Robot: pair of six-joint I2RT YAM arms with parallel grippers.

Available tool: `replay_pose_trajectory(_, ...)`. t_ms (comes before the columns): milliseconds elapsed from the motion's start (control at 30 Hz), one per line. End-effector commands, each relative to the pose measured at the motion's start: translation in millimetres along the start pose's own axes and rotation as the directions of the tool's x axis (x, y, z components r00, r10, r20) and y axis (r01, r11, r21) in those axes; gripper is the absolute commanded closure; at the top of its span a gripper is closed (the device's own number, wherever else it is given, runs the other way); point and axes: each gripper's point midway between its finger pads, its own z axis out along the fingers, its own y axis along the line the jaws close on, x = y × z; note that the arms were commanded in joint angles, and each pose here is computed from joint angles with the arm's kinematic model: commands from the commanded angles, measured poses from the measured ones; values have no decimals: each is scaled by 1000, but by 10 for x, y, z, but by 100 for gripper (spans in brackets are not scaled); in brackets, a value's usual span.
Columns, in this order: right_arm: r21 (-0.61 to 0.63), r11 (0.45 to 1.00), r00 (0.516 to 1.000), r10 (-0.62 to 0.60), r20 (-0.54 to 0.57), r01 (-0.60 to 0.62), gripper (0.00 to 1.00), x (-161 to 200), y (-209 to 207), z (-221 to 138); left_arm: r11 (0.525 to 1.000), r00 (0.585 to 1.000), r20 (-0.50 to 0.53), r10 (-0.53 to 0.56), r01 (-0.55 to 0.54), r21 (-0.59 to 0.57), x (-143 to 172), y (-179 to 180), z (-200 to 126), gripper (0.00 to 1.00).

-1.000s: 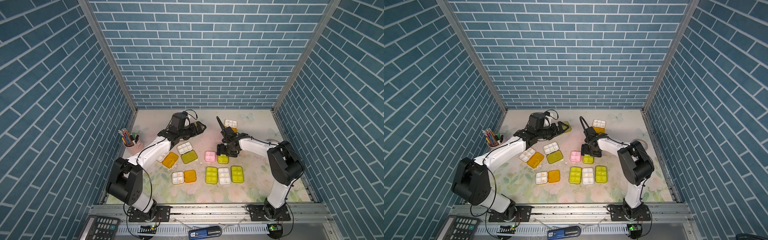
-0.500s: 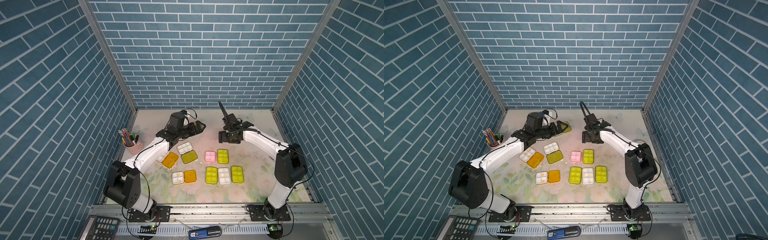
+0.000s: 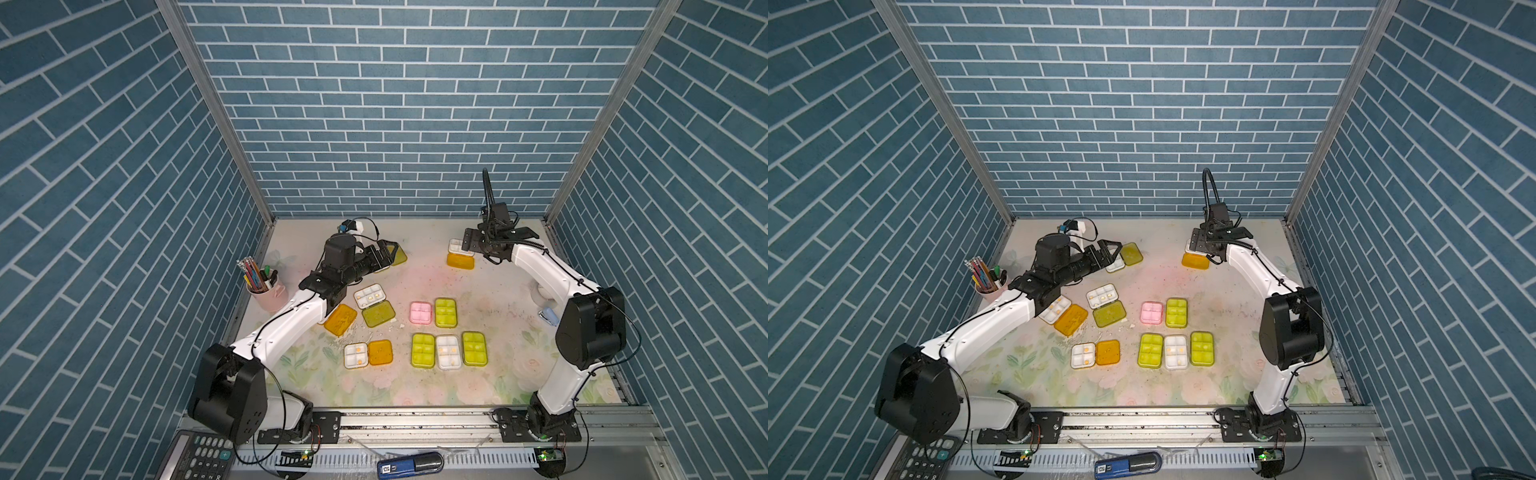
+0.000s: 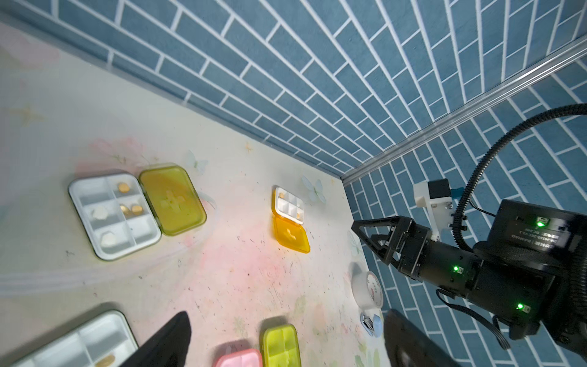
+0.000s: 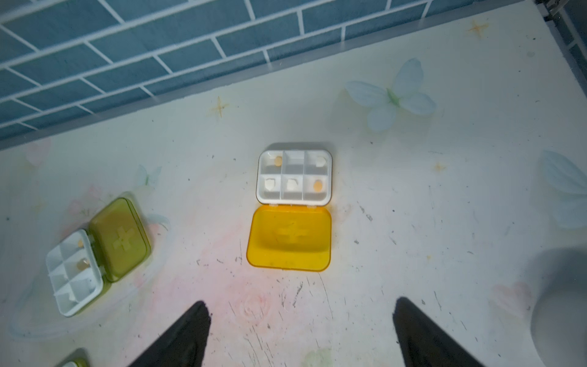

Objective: Close pillboxes
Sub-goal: Adjust the pillbox at the center of the board.

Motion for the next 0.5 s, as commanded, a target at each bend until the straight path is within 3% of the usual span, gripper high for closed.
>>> replay_pose_trajectory(0,-44,998,996,-34,80,37,20,-223,86,-16,998,992,123,7,-15,62,-330,-42,-70,14)
replay_pose_trajectory(133,-24,998,993,-56,104,58,29,-296,79,79,999,995,95,-16,13,38,-427,145,-29,14)
replay_pose_trajectory(300,-57,998,999,-41,-31,40,23,-292,76,311,996,993,89,-80,83,-26,-452,495,66,13)
replay_pose_trajectory(467,-126,989,995,62,-79,-72,20,-339,-17,529,992,989,-71,-127,126,-19,-320,608,280,7)
